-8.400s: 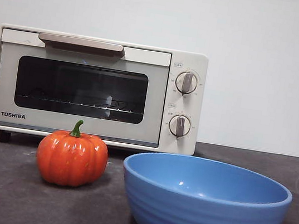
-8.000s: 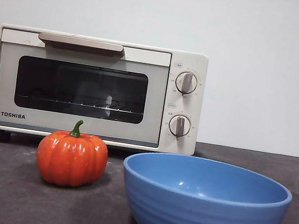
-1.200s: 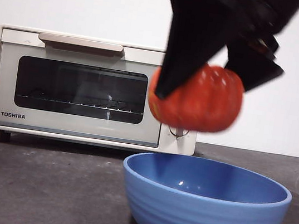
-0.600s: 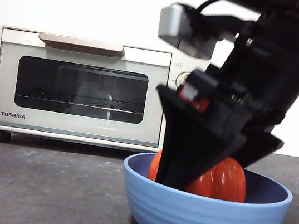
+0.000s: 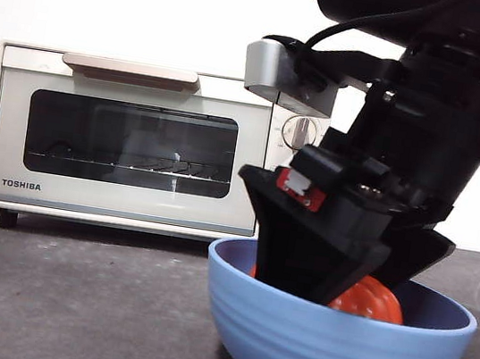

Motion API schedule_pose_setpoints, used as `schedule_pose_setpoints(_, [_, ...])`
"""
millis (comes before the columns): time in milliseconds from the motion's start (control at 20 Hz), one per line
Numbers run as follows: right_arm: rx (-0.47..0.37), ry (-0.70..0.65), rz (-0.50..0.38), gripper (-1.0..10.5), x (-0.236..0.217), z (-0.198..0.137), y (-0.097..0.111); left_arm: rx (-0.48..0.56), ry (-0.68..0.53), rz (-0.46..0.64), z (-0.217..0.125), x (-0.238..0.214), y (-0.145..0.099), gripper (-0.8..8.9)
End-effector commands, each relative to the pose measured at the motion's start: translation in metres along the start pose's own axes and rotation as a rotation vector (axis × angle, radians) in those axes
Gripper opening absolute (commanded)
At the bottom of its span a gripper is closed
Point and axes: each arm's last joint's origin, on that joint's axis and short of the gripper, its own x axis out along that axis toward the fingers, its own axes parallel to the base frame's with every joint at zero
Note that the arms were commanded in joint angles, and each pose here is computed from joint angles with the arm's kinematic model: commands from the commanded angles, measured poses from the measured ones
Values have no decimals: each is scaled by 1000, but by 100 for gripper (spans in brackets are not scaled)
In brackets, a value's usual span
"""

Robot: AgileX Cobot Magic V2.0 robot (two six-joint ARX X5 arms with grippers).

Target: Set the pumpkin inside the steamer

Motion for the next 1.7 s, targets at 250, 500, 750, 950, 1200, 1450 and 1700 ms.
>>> schedule_pose_setpoints(250, [-11, -88, 7, 518, -32, 16, 6, 28, -19, -6, 5, -3, -3, 17])
schedule_pose_setpoints(500, [-4, -196, -40, 517, -75, 27, 5, 29, -20, -6, 5, -3, -3, 17])
schedule_pose_setpoints(750, [129, -255, -81, 516, -113, 10, -20, 28, -19, -6, 5, -3, -3, 17])
schedule_pose_setpoints(950, [210, -293, 32, 508, -130, -4, -38, 28, -19, -6, 5, -3, -3, 17])
schedule_pose_setpoints(1200, [300, -255, 137, 505, -118, -24, -54, 28, -20, -6, 5, -3, -3, 17])
schedule_pose_setpoints(1450, [305, -270, 127, 504, -113, -26, -57, 39, -42, -6, 8, -3, -3, 17])
schedule_pose_setpoints(1700, [305, -270, 124, 504, -113, -26, -57, 30, -126, -1, 21, 0, -1, 16])
